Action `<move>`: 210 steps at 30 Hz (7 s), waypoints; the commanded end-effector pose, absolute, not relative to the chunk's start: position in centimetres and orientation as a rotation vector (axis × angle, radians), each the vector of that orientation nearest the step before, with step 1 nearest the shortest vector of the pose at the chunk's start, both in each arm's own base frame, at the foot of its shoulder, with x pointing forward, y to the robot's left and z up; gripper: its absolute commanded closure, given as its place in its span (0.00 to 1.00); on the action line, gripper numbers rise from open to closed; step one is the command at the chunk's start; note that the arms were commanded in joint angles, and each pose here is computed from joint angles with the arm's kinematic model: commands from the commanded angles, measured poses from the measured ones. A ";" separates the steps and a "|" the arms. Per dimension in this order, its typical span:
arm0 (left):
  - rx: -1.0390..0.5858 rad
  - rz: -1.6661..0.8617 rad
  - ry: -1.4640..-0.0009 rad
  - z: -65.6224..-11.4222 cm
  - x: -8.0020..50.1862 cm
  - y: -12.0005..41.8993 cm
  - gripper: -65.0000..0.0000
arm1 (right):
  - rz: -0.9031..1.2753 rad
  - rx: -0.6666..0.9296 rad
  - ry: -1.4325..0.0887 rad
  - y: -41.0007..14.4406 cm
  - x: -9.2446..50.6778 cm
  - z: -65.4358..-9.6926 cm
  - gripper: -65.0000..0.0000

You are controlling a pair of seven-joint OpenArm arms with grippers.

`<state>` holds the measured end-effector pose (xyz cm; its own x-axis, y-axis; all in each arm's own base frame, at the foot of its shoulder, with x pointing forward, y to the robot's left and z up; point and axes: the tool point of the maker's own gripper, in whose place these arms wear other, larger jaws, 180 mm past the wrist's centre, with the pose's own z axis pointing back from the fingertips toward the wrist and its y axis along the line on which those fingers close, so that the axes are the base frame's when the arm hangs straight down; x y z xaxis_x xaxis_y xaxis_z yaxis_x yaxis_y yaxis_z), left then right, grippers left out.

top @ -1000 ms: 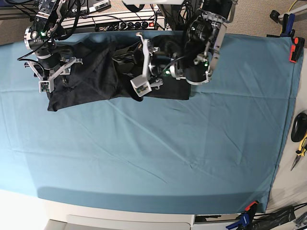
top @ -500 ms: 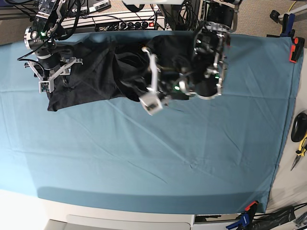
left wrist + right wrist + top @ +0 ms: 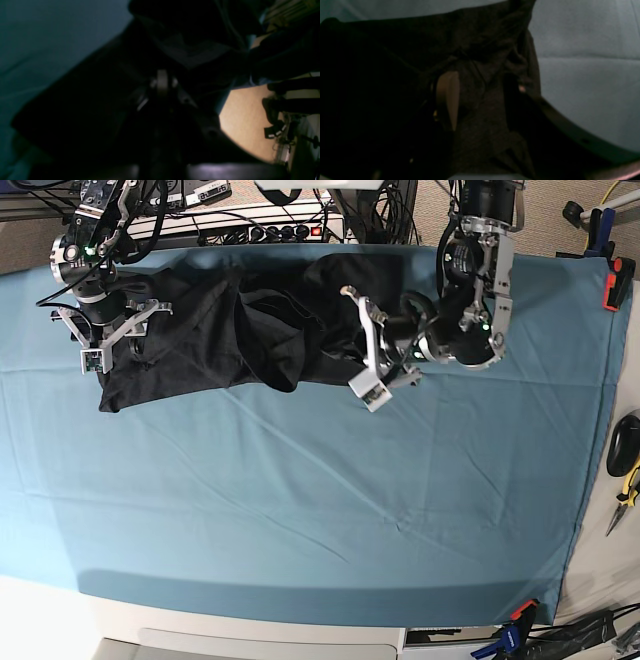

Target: Fold the T-shirt properly

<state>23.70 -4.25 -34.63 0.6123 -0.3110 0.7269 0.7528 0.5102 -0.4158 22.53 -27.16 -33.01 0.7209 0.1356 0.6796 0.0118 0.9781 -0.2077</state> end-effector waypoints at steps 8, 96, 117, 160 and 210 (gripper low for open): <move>-0.742 -0.797 -0.714 -34.1 23.8 -6.7 1.00 | 0.077 -0.212 -0.808 -27.3 23.2 -32.0 0.55; -0.831 -0.988 -0.647 -30.2 29.0 -17.0 1.00 | 0.074 -0.181 -0.840 -26.8 23.6 -31.6 0.55; -0.662 -0.830 -0.496 -34.9 27.3 -2.2 1.00 | 0.073 -0.181 -0.840 -26.8 23.5 -31.7 0.55; -0.868 -0.672 -0.481 -35.1 16.2 -13.4 1.00 | 0.074 -0.180 -0.854 -26.8 23.7 -31.5 0.55; -1.029 -1.122 -0.531 -30.6 11.7 -16.3 0.81 | -0.297 0.385 -0.567 -35.1 22.3 -38.2 0.36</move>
<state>11.45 -15.51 -32.17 0.3937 -0.5262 0.7538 0.9083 0.0966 -0.4070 23.10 -35.00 -37.74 0.7730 -0.3954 0.4961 0.1600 0.8782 0.4507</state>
